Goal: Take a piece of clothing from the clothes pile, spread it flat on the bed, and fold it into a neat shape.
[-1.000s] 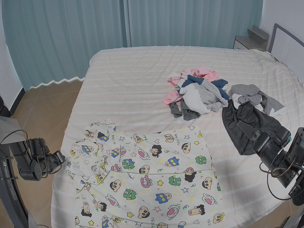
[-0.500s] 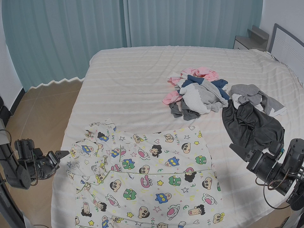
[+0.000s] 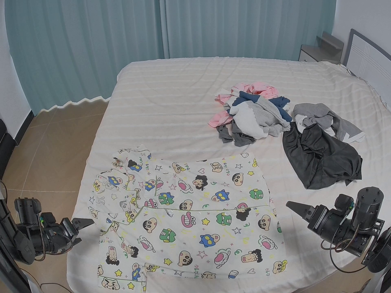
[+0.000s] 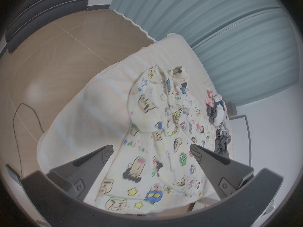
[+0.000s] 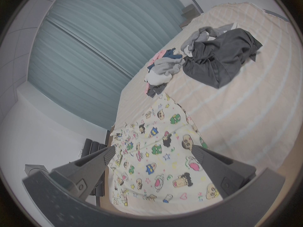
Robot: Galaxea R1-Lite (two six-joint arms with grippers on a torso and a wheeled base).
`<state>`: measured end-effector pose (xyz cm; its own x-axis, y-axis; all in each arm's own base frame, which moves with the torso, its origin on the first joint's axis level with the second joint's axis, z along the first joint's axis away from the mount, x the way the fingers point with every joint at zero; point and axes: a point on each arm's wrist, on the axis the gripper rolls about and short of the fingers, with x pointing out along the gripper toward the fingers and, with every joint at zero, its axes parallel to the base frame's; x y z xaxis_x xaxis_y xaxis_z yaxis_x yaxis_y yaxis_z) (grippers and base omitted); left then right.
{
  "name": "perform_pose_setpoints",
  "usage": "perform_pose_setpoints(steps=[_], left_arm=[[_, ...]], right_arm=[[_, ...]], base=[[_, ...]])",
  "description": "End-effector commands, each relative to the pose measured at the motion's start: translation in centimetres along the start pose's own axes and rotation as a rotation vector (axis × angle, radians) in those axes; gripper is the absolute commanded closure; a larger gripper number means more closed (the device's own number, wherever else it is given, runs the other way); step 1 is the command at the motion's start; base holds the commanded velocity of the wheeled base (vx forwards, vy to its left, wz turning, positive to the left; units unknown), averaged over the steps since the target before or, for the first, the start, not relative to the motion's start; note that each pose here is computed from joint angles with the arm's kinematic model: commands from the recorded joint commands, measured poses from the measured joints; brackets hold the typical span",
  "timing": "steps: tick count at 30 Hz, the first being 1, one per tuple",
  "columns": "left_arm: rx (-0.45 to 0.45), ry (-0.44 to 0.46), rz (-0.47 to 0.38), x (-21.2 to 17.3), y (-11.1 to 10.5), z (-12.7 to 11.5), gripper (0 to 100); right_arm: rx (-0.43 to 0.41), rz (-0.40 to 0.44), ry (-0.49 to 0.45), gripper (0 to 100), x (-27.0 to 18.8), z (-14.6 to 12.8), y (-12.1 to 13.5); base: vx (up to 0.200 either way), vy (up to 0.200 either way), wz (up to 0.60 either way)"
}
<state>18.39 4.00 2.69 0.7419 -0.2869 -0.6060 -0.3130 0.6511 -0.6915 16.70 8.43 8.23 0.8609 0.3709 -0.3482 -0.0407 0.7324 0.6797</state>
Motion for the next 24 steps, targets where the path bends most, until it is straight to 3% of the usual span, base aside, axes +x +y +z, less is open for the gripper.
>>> perform_pose_setpoints(steps=[1,6,16,24], left_arm=[[-0.009,0.082,0.051,0.8,1.3,-1.0,0],[0.026,0.126,0.079,1.5,2.2,-1.4,0],[0.144,0.183,0.097,2.6,3.2,-1.9,0],[0.192,0.134,0.082,4.2,3.5,-1.7,0]], right_arm=[[-0.006,-0.045,0.052,0,0.4,-0.9,-0.7],[-0.009,-0.049,0.063,0,0.5,-1.1,-0.8],[-0.025,-0.041,0.088,0,0.7,-1.7,-0.5],[-0.025,-0.036,0.085,0,0.6,-1.7,-0.4]], base=[[-0.2,0.0,0.0],[-0.2,0.0,0.0],[0.0,0.0,0.0],[0.0,0.0,0.0]])
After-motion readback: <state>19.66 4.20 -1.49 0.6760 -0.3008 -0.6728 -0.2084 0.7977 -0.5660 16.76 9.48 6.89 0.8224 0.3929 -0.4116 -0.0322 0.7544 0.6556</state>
